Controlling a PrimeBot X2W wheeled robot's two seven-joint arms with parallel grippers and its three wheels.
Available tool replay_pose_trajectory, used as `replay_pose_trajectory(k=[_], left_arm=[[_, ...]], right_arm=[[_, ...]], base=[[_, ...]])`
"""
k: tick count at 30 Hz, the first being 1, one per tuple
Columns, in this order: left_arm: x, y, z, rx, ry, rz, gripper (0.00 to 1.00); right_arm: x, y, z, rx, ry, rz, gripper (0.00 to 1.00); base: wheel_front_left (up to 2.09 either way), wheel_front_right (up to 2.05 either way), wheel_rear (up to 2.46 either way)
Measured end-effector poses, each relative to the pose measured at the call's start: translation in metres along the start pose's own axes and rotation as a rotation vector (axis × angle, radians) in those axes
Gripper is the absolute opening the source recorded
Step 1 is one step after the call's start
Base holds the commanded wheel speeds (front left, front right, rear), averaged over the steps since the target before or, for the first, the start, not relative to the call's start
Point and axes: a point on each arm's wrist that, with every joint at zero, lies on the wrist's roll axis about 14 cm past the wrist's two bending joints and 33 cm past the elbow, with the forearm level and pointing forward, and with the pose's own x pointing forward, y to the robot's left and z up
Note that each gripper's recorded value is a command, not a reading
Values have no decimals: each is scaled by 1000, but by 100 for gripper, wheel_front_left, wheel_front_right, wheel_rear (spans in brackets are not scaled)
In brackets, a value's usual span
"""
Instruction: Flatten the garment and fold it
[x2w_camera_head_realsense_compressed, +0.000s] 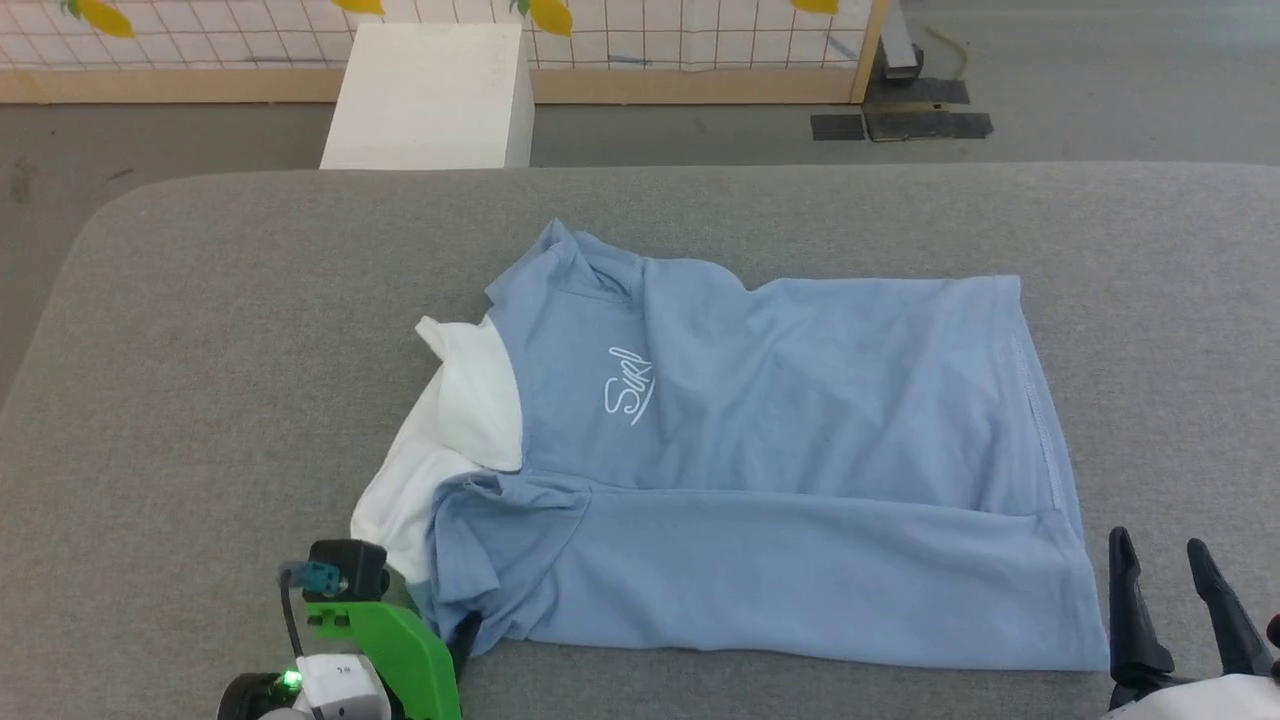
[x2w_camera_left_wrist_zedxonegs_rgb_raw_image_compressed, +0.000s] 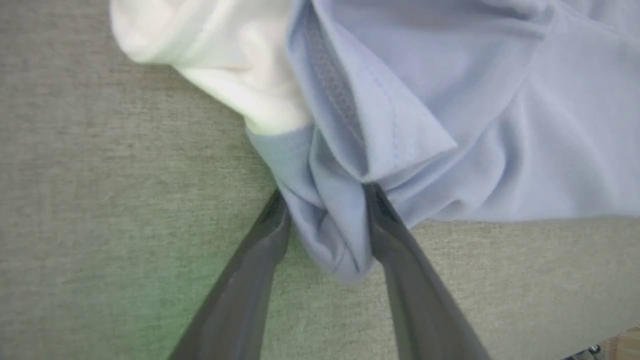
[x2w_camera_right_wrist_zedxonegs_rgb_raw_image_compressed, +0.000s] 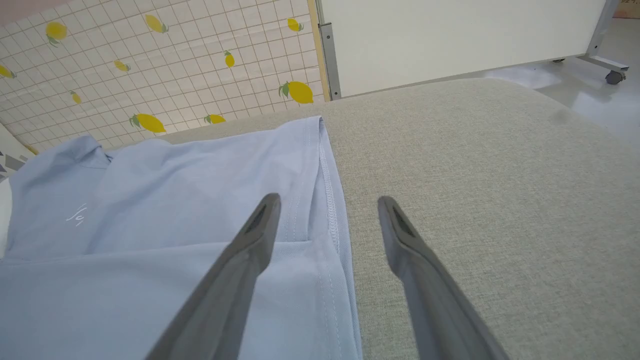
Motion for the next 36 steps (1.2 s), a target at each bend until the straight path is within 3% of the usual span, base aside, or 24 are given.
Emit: replay_pose_trajectory(k=[8,15,20,25,31,32,33,34,35,36], left_arm=[[-1,-3,13,-29,-103,-17,0],[-12,-1,25,-37,-182,-1,0],[-18,-5,29,-37,-200,-10,0],[-20,-3,27,-44,-191,-4,0],[-19,1,27,-51,-186,5,0],[-19,1,27,-52,-185,7,0],[-19,2,26,-53,-184,8,0],[-19,2,26,-55,-183,9,0],[-19,2,26,-55,-181,10,0],[-19,3,26,-58,-181,12,0]], right_arm=[[9,3,9,-36,54,8,100],[-1,-16,-43,-41,475,-15,100],[-8,-13,-66,-74,617,12,100],[-12,1,-93,-65,714,51,100],[-3,2,-102,-84,728,66,100],[-1,2,-102,-86,727,67,93],[0,2,-103,-89,729,68,42],[2,2,-103,-89,728,68,11],[3,2,-102,-84,723,68,0],[4,2,-101,-78,719,66,0]], base=[[0,0,0],[0,0,0],[0,0,0],[0,0,0],[0,0,0],[0,0,0],[0,0,0],[0,0,0],[0,0,0],[0,0,0]])
